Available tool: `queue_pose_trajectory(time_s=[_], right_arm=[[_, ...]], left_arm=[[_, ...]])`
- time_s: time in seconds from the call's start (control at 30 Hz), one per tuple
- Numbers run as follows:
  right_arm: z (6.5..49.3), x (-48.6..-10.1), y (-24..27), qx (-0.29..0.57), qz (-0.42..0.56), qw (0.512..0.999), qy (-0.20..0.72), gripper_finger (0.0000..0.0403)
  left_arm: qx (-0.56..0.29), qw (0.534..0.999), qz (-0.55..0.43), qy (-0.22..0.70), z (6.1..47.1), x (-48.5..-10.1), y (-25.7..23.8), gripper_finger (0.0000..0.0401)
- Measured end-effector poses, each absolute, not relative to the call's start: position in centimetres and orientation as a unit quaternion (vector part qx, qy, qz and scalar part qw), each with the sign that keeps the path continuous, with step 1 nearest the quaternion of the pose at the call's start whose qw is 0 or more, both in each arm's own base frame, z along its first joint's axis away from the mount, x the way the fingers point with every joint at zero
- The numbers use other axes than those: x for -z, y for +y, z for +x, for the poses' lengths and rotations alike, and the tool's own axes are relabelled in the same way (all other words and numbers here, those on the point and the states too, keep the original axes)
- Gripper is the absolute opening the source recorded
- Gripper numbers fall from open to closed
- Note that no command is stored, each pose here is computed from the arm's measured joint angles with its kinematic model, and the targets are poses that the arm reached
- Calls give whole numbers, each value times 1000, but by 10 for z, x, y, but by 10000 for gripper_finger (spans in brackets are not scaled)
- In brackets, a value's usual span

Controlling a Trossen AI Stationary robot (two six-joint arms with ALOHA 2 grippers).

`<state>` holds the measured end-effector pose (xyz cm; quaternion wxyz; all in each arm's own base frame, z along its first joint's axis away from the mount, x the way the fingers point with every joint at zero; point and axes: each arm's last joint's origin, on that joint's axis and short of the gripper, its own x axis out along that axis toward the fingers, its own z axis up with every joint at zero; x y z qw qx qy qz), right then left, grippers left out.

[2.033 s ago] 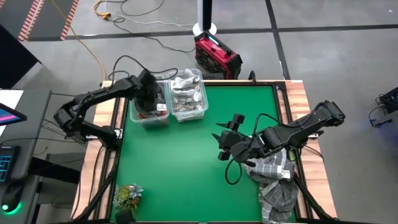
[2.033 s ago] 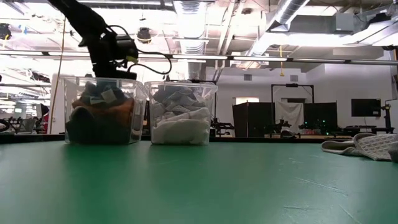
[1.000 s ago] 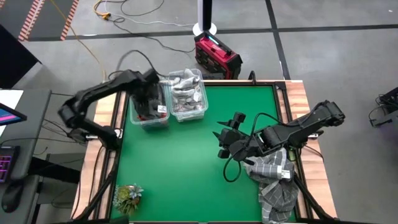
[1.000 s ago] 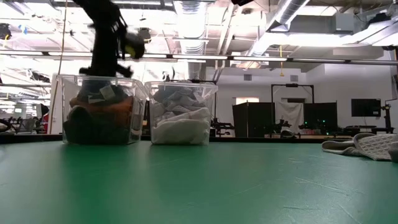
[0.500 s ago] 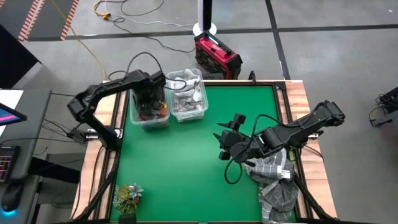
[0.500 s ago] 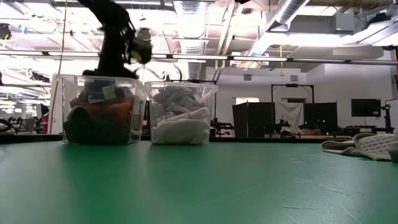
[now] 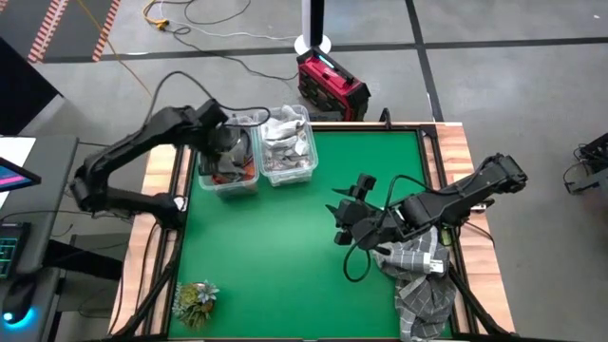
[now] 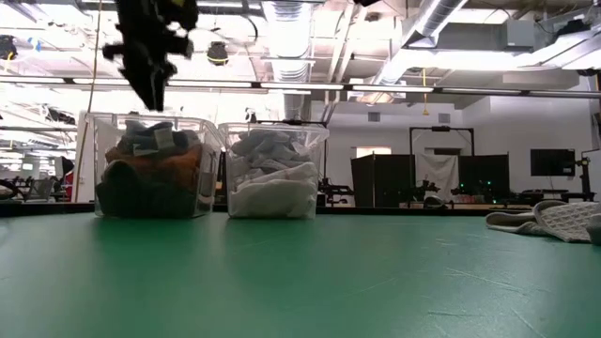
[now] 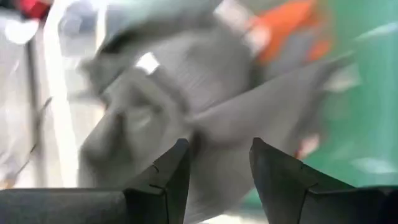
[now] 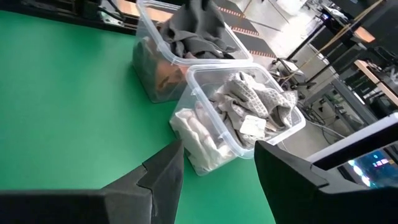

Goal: Sort towels by color in basket
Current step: Put the gray towel into the left transparent bin, then adjust the left transparent bin

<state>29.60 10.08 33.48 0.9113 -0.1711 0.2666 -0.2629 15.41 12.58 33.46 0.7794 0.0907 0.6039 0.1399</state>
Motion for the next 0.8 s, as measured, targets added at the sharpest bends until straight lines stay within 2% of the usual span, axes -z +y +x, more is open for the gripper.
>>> queue_pose_trajectory(time_s=[0.13,0.23,0.33,0.53,0.8], right_arm=[[297,-335,97,269,-169,909,268,225],[298,-335,95,272,-168,909,268,225],[298,-335,95,272,-167,909,267,225],[298,-335,96,272,-164,911,265,225],[298,-335,96,271,-164,911,266,225]], left_arm=[[-67,848,45,524,149,-347,102,155],[-13,867,10,498,151,-344,84,155],[-10,847,-2,532,157,-329,70,155],[-70,784,62,614,163,-295,60,155],[-99,718,165,669,157,-288,62,144]])
